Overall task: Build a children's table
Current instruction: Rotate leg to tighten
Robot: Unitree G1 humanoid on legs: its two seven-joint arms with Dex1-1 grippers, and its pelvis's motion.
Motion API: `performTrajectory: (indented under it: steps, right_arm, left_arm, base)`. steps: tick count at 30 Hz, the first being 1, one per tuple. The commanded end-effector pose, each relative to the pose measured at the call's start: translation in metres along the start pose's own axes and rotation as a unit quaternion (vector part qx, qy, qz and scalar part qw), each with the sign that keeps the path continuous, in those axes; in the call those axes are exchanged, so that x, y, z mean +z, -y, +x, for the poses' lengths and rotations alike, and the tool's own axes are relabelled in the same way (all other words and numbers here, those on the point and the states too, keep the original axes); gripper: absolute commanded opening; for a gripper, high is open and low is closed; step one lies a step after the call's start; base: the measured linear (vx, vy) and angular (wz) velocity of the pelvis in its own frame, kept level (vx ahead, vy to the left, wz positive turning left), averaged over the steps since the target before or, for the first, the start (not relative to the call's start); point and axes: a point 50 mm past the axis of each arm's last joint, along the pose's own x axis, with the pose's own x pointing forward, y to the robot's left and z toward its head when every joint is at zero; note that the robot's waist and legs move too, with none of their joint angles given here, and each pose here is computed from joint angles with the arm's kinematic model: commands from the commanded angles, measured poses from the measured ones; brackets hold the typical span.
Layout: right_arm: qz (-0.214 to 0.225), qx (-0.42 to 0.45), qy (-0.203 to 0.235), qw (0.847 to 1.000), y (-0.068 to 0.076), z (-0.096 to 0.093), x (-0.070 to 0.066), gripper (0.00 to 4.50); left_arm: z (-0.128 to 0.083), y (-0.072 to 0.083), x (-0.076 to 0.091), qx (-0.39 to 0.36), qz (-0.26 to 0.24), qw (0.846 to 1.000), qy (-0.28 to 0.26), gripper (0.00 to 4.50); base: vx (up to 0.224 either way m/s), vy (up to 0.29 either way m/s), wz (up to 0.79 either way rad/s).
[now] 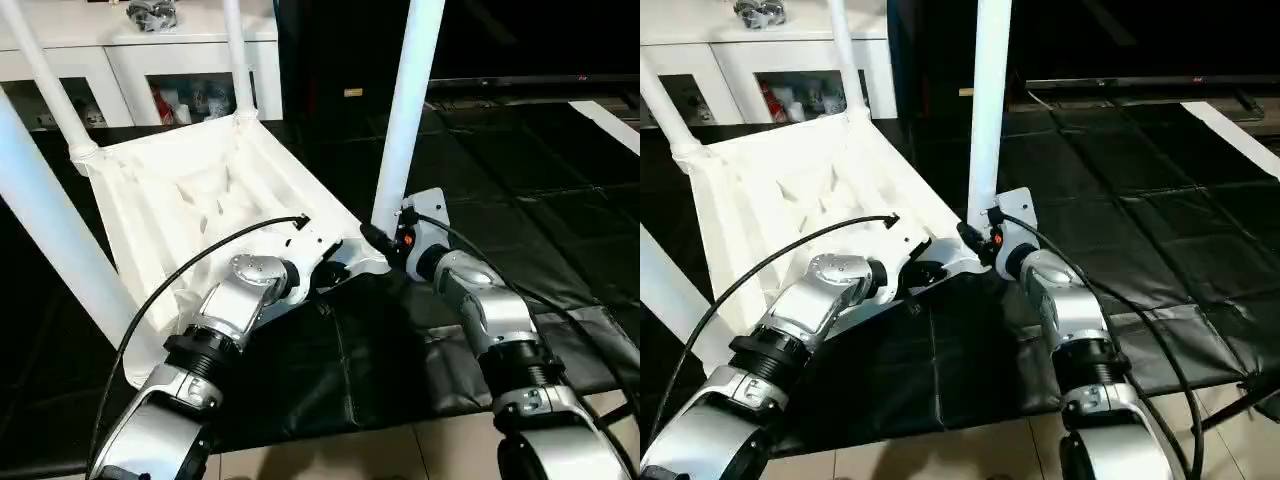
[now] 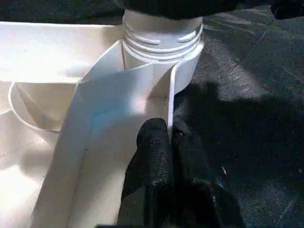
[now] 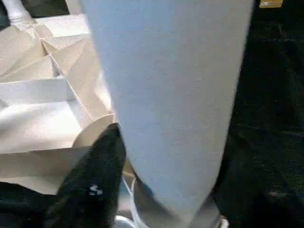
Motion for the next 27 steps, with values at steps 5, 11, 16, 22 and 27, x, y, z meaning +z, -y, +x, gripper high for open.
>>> performTrajectory:
  steps: [5,11,16,22,27]
  right_arm:
    - [0.001,0.106,0.004,0.994,-0.036,0.005,-0.010,3.42]
    - [-0.035,0.182,0.008,0.983,-0.014,-0.027,-0.013,3.87]
    - [-0.075,0.261,-0.015,0.962,0.000,-0.049,-0.014,4.43]
    - [-0.098,0.338,-0.055,0.934,0.010,-0.065,-0.012,4.43]
    - [-0.090,0.397,-0.075,0.911,0.013,-0.070,-0.008,4.43]
  left_arm:
    - [-0.002,0.006,0.015,-0.043,0.050,0.998,0.021,0.00]
    - [-0.019,-0.001,0.004,-0.103,0.085,0.991,0.013,0.00]
    - [-0.033,-0.002,-0.007,-0.182,0.126,0.975,-0.001,0.00]
    - [-0.043,0.003,-0.014,-0.279,0.167,0.945,-0.031,0.00]
    - [-0.045,0.007,-0.015,-0.329,0.197,0.922,-0.045,0.00]
  base:
    - [0.000,0.000,0.00]
    - [0.000,0.000,0.00]
    - [0.000,0.000,0.00]
    - [0.000,0.000,0.00]
    - [0.000,0.000,0.00]
